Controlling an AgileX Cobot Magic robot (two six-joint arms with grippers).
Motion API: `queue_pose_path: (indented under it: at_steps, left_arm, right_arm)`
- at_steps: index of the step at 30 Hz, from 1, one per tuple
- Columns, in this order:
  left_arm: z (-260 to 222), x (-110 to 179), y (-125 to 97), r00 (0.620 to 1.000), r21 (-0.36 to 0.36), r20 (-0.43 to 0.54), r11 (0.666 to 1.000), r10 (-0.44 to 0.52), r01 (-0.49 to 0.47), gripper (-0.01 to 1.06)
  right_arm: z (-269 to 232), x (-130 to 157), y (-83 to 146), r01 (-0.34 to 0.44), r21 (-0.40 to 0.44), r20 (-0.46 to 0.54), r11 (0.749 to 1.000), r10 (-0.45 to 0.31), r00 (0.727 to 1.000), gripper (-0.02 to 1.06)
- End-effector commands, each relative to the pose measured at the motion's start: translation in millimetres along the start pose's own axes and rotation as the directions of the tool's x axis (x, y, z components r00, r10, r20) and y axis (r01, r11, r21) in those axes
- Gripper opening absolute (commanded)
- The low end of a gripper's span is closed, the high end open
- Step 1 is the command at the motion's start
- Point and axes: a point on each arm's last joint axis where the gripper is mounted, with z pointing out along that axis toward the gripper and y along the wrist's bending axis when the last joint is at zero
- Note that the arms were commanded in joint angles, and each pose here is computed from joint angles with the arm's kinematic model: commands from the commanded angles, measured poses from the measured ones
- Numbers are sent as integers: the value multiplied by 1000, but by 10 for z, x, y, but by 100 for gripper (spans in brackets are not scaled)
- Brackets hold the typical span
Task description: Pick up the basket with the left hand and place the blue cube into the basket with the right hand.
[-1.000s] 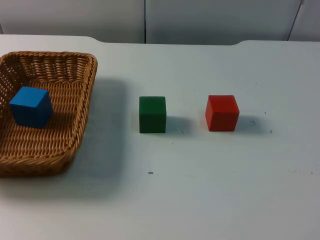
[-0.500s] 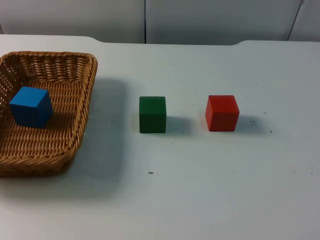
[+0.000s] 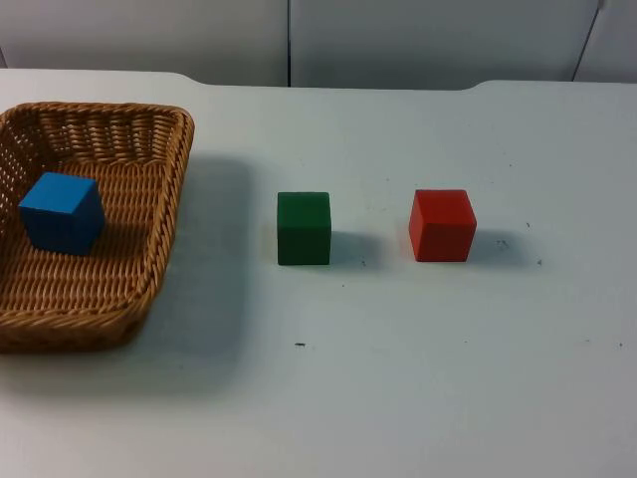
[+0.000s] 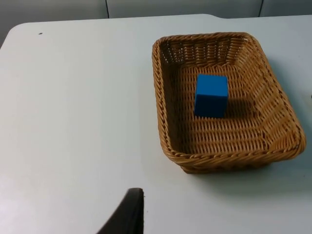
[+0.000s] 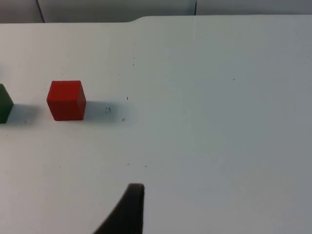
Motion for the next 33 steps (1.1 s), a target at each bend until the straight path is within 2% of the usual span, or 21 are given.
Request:
queue_pose_path:
  at_steps: [1,30,33]
  left_arm:
    - [-1,4,0,1000,6,4,1000,2,-2,105]
    - [-2,5,0,1000,27,5,1000,11,-11,105]
    - [-2,5,0,1000,27,5,1000,11,-11,105]
  right_arm:
    - [17,15,-7,-1,14,0,1000,1,1000,105]
    - [17,15,-7,-1,14,0,1000,1,1000,105]
    - [15,16,-5,-14,40,-1,999,14,1000,105]
